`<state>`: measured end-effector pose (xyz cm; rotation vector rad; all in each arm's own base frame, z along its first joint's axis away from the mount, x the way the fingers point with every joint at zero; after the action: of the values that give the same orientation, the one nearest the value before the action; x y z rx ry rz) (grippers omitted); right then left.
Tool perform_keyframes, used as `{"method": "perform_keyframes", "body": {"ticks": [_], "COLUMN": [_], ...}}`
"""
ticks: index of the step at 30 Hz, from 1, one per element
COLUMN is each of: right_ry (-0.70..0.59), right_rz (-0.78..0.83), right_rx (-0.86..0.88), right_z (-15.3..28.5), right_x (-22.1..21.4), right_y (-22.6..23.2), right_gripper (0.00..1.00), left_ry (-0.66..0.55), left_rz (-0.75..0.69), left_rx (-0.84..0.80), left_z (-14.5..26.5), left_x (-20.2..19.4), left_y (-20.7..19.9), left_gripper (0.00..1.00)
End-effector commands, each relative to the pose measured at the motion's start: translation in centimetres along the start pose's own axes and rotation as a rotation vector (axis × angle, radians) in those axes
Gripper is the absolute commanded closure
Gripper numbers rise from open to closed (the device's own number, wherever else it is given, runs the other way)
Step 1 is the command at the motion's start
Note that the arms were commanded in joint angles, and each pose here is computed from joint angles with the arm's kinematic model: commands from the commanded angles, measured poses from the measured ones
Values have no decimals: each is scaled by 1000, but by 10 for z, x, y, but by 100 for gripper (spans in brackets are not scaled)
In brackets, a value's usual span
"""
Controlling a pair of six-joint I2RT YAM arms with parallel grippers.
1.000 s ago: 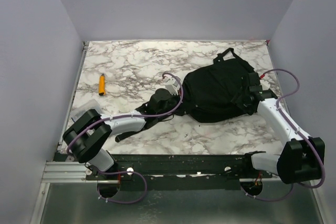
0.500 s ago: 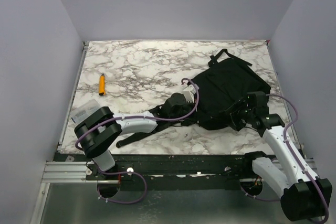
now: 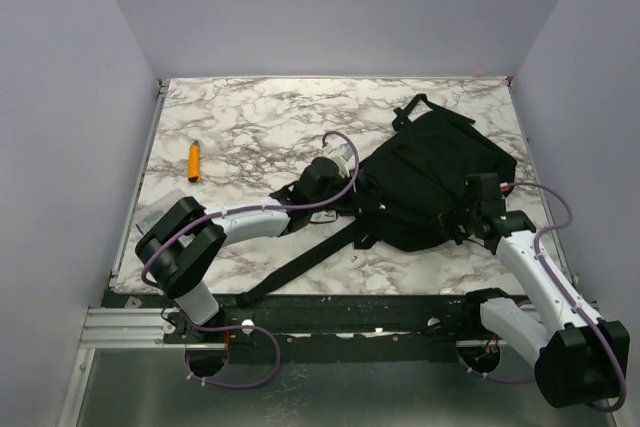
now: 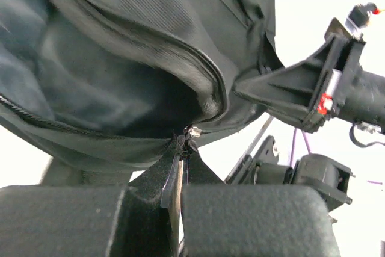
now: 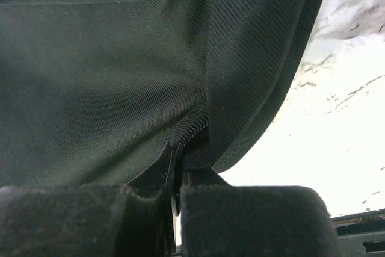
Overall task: Pack the student bag
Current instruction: Zip the student bag at the center of the board.
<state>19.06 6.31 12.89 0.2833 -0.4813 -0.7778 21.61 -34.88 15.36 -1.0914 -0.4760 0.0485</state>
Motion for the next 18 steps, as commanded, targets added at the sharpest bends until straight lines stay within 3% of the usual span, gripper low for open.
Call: {"method": "perform_keyframes", "body": {"ticks": [1, 3, 7, 10, 14, 17, 18], "right_ry": [-274, -312, -494, -541, -410, -217, -166], "right_rz": [83, 114, 138, 210, 298, 312, 304], "right_rx": [-308, -266, -381, -388, -379, -237, -192], "right_z": [7, 19, 55, 64, 57, 59, 62], "right_x": [40, 51, 86, 103, 99, 75, 67], "right_y": [-41, -29, -25, -13, -3, 11, 14], "right_gripper": [100, 100, 100, 96, 68, 37, 32], "left_ry": [-179, -140, -137, -112, 39, 100, 115], "left_rz": [-21, -17, -17, -64, -43, -50, -50], "left_rx": [108, 89, 98, 73, -38, -90, -108], "left_z": [5, -1, 7, 12, 11, 6, 4], "left_x": [81, 81, 75, 72, 41, 19, 15], "left_y": [8, 4, 9, 5, -23, -44, -51], "left_gripper": [100, 100, 100, 100, 100, 100, 100]}}
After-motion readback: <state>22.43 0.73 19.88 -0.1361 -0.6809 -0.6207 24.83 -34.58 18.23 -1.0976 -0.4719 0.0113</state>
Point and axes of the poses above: each gripper's point midway between its finger pads, its own z axis back along the fingers, its own y axis along the line the jaws close on, x = y × z, the point moved 6 cm from there along z, back along the fingers, and after that the axes turned 13 degrees about z, right-handed, at the moved point
